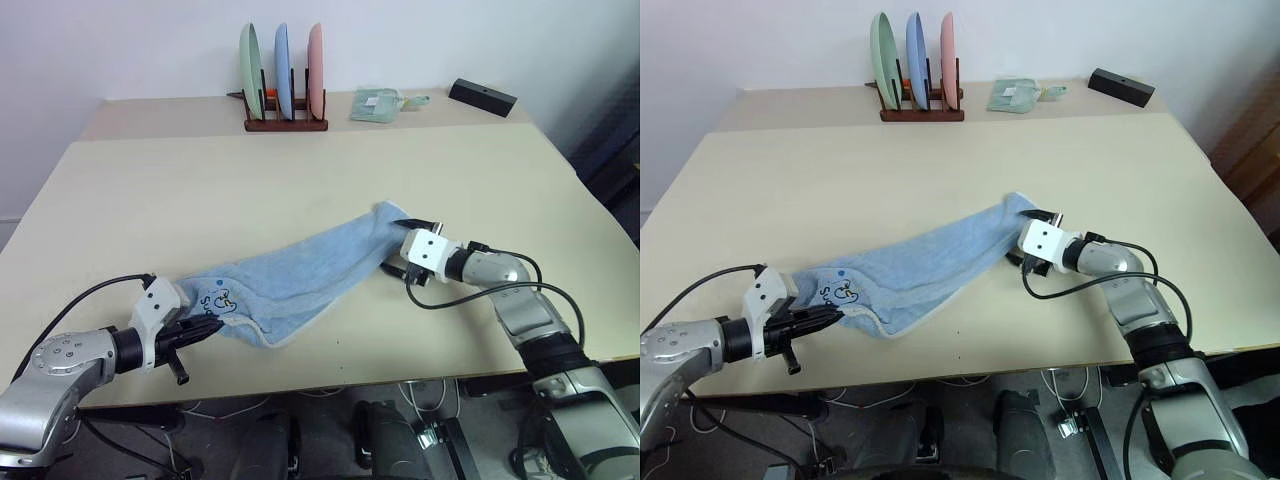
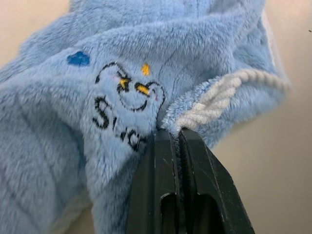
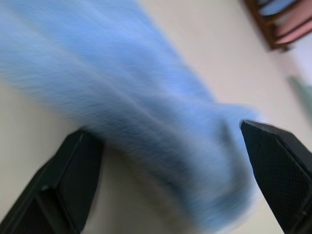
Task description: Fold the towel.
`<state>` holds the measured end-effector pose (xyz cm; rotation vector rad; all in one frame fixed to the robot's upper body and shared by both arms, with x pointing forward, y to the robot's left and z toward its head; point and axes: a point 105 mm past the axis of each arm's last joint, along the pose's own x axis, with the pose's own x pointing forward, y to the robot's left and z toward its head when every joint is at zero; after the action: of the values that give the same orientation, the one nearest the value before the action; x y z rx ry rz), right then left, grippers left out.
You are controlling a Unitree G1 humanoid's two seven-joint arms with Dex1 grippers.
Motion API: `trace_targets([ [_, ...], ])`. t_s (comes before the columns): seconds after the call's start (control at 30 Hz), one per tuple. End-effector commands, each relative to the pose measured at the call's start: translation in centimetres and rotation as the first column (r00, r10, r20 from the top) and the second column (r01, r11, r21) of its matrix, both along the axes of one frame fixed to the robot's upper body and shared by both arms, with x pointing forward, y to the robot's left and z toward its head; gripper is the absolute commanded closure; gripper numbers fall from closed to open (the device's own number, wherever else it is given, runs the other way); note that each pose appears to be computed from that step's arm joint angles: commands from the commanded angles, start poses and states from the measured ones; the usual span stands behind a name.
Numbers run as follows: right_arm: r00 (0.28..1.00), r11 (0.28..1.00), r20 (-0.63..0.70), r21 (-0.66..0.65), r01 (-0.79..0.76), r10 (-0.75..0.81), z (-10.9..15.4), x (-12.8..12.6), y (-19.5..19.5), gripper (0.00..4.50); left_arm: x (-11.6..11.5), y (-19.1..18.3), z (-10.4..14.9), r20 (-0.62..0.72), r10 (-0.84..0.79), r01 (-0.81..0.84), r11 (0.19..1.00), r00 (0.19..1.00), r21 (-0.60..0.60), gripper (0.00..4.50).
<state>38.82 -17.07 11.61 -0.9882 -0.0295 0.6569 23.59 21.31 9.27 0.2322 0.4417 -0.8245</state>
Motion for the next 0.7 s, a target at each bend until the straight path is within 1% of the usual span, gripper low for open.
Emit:
trace_targets([
  [0.03,0.993,0.988,0.045,-0.101,0.116,-0.112,-0.9,0.9,-3.0,0.04,0.2,-0.2,0.7,0.038,-0.019,0.019,1.0,0.999,0.002,4.5],
  [0.17,0.981,0.977,0.129,-0.135,0.165,-0.147,0.0,1.7,-4.0,0.04,0.3,-0.3,0.7,0.038,-0.021,0.021,1.0,0.999,0.001,4.5],
  [0.27,0.984,0.974,0.138,-0.176,0.14,-0.116,-0.3,1.5,-4.1,0.83,0.3,-0.4,0.7,0.04,-0.021,0.021,1.0,0.999,0.0,4.5],
  [0.33,0.985,0.972,0.135,-0.196,0.13,-0.104,-0.5,1.2,-4.3,1.85,0.3,-0.4,0.7,0.041,-0.02,0.02,1.0,0.999,-0.001,4.5],
  [0.37,0.986,0.971,0.141,-0.206,0.121,-0.093,-0.4,1.0,-4.4,2.28,0.3,-0.4,0.8,0.042,-0.018,0.018,1.0,0.999,0.0,4.5],
  [0.4,0.986,0.972,0.15,-0.207,0.109,-0.079,-0.1,0.8,-4.5,2.87,0.3,-0.4,0.8,0.043,-0.017,0.017,1.0,0.999,0.001,4.5],
  [0.5,0.983,0.975,0.179,-0.212,0.069,-0.031,0.8,0.3,-4.3,4.38,0.2,-0.4,0.7,0.043,-0.016,0.016,1.0,0.999,0.001,4.5],
  [0.53,0.982,0.974,0.186,-0.22,0.057,-0.016,1.0,0.1,-4.2,4.45,0.2,-0.4,0.7,0.042,-0.017,0.017,1.0,0.999,0.0,4.5],
  [0.7,0.979,0.967,0.199,-0.252,0.022,0.03,1.6,-0.4,-4.4,4.45,0.2,-0.5,0.7,0.044,-0.022,0.022,1.0,0.999,0.0,4.5],
])
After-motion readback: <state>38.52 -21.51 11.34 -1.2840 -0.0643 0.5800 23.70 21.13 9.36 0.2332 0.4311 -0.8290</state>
